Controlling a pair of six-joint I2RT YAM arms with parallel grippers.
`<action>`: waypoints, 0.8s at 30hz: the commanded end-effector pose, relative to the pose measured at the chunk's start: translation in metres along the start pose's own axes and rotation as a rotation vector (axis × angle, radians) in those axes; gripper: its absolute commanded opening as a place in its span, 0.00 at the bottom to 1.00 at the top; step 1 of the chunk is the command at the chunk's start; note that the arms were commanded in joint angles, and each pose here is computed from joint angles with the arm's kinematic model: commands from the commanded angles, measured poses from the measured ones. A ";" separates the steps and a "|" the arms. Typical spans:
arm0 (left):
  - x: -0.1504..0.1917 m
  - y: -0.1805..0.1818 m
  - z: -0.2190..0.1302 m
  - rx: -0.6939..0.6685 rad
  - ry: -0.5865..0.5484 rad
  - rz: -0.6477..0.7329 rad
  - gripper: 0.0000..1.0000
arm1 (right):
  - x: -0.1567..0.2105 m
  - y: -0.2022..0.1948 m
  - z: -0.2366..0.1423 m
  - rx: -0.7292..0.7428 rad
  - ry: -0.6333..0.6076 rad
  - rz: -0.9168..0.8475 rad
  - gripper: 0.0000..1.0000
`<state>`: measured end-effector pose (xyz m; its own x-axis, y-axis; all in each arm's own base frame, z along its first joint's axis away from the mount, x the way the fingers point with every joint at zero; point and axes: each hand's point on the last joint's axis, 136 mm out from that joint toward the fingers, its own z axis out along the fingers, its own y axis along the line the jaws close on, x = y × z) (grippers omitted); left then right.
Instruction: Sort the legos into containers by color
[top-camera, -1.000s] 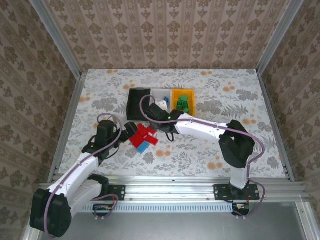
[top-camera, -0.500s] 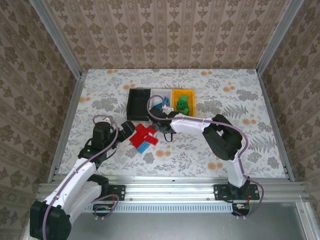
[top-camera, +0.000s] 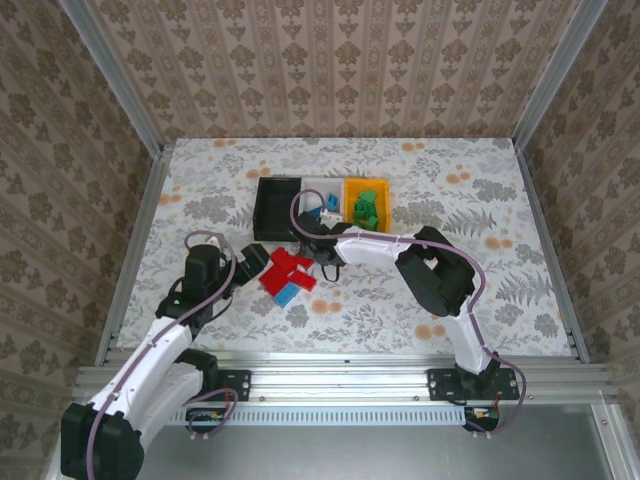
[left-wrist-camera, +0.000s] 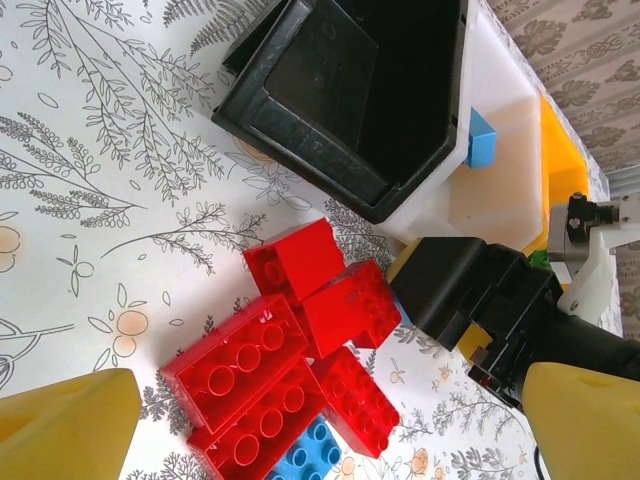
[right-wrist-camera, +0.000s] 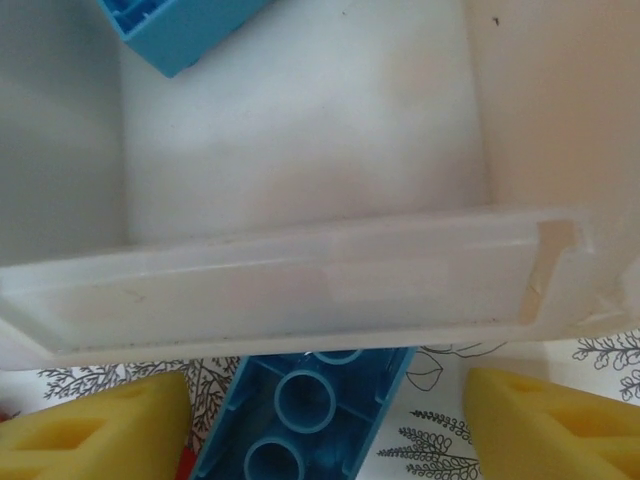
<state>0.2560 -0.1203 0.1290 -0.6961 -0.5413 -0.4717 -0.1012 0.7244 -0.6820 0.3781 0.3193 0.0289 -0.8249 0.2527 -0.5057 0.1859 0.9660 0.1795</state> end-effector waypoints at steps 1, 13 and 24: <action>0.002 0.006 -0.001 -0.012 0.003 0.006 1.00 | 0.002 -0.008 0.007 0.053 -0.002 0.023 0.65; 0.001 0.005 -0.001 -0.003 -0.001 0.003 1.00 | 0.018 -0.012 -0.005 0.033 -0.030 -0.002 0.30; 0.004 0.005 0.003 0.005 0.014 -0.010 1.00 | 0.034 -0.019 -0.041 -0.025 -0.047 -0.040 0.26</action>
<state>0.2560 -0.1183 0.1255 -0.6973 -0.5461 -0.4643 -0.1111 0.7223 -0.6826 0.3345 0.3077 0.0272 -0.8128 0.2320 -0.5344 0.1639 0.9713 0.1725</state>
